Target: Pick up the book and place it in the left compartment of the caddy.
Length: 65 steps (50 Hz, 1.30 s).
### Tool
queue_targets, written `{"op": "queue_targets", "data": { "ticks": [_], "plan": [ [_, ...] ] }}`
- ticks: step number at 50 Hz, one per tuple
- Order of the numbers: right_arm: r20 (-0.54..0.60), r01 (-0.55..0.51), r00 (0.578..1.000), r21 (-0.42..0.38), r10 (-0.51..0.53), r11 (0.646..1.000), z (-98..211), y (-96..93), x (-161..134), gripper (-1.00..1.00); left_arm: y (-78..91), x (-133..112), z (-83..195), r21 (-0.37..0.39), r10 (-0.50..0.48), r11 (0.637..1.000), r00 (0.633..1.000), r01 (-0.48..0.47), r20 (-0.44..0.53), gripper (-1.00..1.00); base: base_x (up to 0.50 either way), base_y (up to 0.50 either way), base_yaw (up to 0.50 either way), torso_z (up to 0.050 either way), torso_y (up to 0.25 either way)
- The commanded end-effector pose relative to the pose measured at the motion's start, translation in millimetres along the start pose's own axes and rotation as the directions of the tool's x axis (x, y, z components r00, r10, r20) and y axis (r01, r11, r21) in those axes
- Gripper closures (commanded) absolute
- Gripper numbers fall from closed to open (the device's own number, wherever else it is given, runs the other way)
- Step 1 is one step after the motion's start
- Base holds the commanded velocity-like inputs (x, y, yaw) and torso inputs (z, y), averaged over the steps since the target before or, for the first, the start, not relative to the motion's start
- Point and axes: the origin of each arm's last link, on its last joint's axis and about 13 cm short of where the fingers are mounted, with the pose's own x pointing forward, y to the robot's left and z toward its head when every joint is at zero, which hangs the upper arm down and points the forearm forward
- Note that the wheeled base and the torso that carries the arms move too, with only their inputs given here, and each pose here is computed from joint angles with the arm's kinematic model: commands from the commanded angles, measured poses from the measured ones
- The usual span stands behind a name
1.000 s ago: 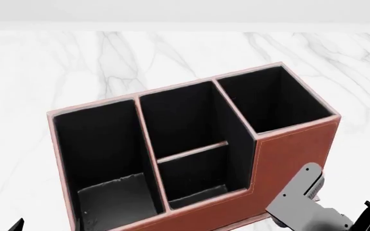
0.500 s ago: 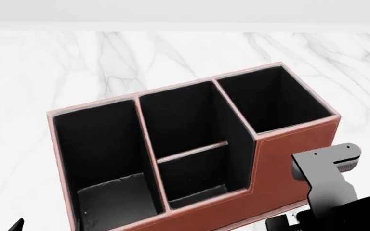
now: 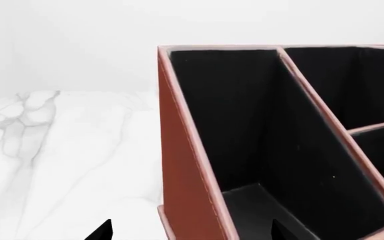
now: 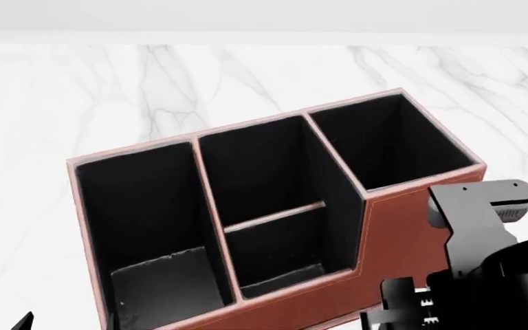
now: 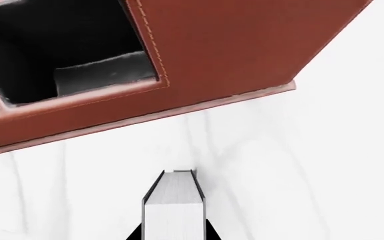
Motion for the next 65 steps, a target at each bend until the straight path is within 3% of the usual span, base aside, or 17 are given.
{"op": "queue_targets", "data": {
  "ticks": [1, 8, 19, 52, 65],
  "plan": [
    [0.057, 0.015, 0.998, -0.114, -0.009, 0.993, 30, 22.0, -49, 1.0, -0.6, 1, 1, -0.004, -0.004, 1.0, 1.0, 0.004, 0.009, -1.0, 0.0, 0.0, 0.0, 0.0, 0.0],
    [0.09, 0.008, 0.996, -0.181, 0.009, 0.984, 49, 39.8, -75, 1.0, -0.7, 2, 1, -0.004, -0.004, 1.0, 1.0, 0.004, 0.009, -1.0, 0.0, 0.0, 0.0, 0.0, 0.0],
    [0.126, -0.029, 0.99, -0.236, 0.06, 0.971, 72, 53.2, -80, 1.0, -0.5, 3, 1, -0.004, -0.004, 1.0, 1.0, 0.004, 0.007, -1.0, 0.0, 0.0, 0.0, 0.0, 0.001],
    [0.162, -0.129, 0.968, -0.336, 0.192, 0.933, 133, 98.7, -65, 1.0, -0.3, 2, 2, -0.009, -0.007, 1.0, 1.0, 0.007, 0.008, -1.0, 0.0, 0.0, 0.0, 0.0, 0.001],
    [0.166, -0.153, 0.963, -0.313, 0.212, 0.937, 153, 115.6, -51, 1.0, -0.5, 1, 2, -0.01, -0.007, 1.0, 1.0, 0.008, 0.008, -1.0, 0.0, 0.0, 0.0, 0.0, 0.001]
  ]
}}
